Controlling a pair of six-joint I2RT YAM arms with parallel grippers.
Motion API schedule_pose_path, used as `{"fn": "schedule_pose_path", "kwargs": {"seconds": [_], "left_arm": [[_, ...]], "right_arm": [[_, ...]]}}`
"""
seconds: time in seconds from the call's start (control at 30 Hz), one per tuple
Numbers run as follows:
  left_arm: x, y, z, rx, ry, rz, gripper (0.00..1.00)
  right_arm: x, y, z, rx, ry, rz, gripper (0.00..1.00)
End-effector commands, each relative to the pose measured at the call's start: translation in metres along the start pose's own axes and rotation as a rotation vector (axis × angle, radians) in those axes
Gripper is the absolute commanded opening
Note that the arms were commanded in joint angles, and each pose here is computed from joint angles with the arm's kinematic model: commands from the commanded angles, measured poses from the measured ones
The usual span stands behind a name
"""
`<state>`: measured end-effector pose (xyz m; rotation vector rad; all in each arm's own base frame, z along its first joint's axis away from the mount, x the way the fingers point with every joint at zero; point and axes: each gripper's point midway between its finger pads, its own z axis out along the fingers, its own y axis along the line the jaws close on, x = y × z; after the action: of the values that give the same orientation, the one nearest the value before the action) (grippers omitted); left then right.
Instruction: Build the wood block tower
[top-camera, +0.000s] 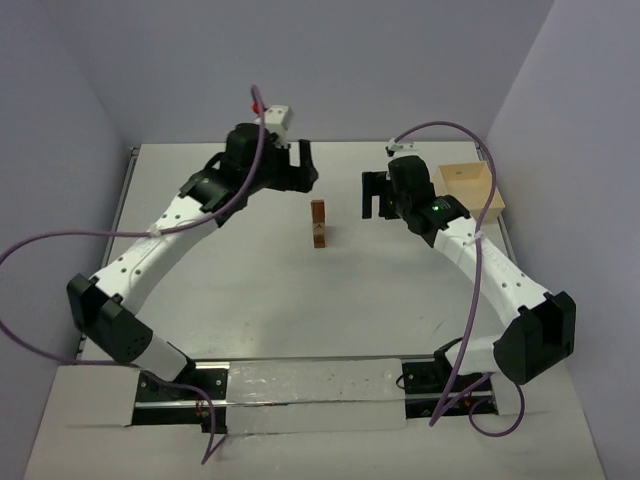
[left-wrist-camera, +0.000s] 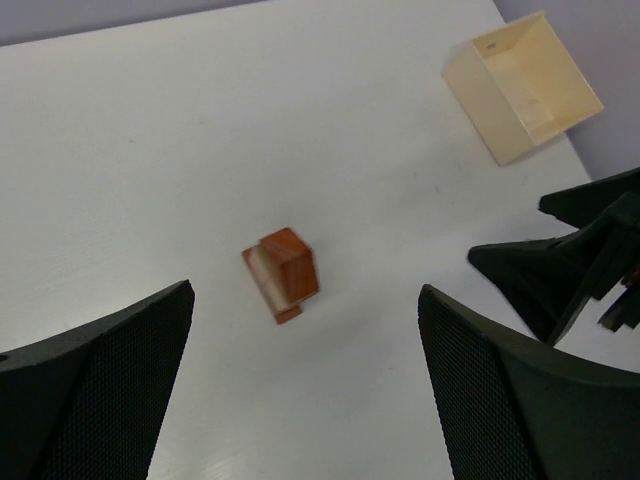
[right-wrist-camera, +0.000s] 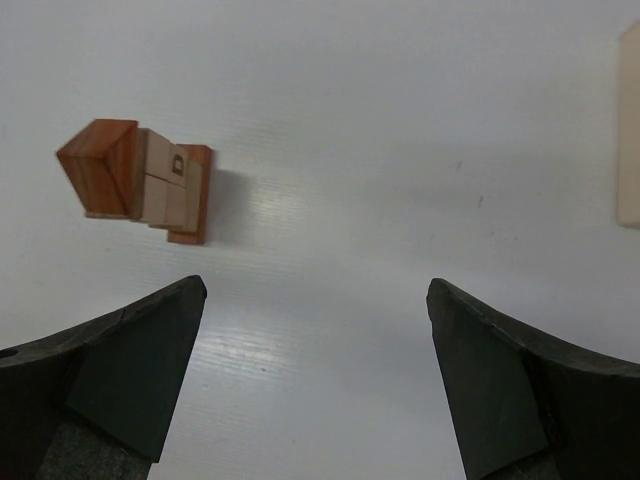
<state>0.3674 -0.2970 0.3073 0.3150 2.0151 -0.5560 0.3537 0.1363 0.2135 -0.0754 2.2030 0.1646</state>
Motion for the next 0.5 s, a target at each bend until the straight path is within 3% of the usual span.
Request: {"fn": "schedule_pose_path", "kwargs": {"seconds": [0.0,0.13,0.3,0.47], "left_arm": [[-0.001,0.045,-0.025,0.002,-0.006,0.042,0.99],[0.027,0.102,-0.047,-0.113,0.024,0.089,0.99],[0.059,0.146,-0.071,-0.207,0.055,0.146,0.99],[0.098,0.213,-0.08,-0.346,0.114,0.079,0.99]], "right_arm": [[-0.009,-0.025,0.011,0.106,0.027,-0.051,1.0],[-0.001,-0.049,0.022,0.149,0.059,0.001,1.0],[0.007,-0.081,0.029,0.234,0.055,0.01,1.0],[0.026,-0.096,0.034,0.265,0.061,0.006,1.0]]}}
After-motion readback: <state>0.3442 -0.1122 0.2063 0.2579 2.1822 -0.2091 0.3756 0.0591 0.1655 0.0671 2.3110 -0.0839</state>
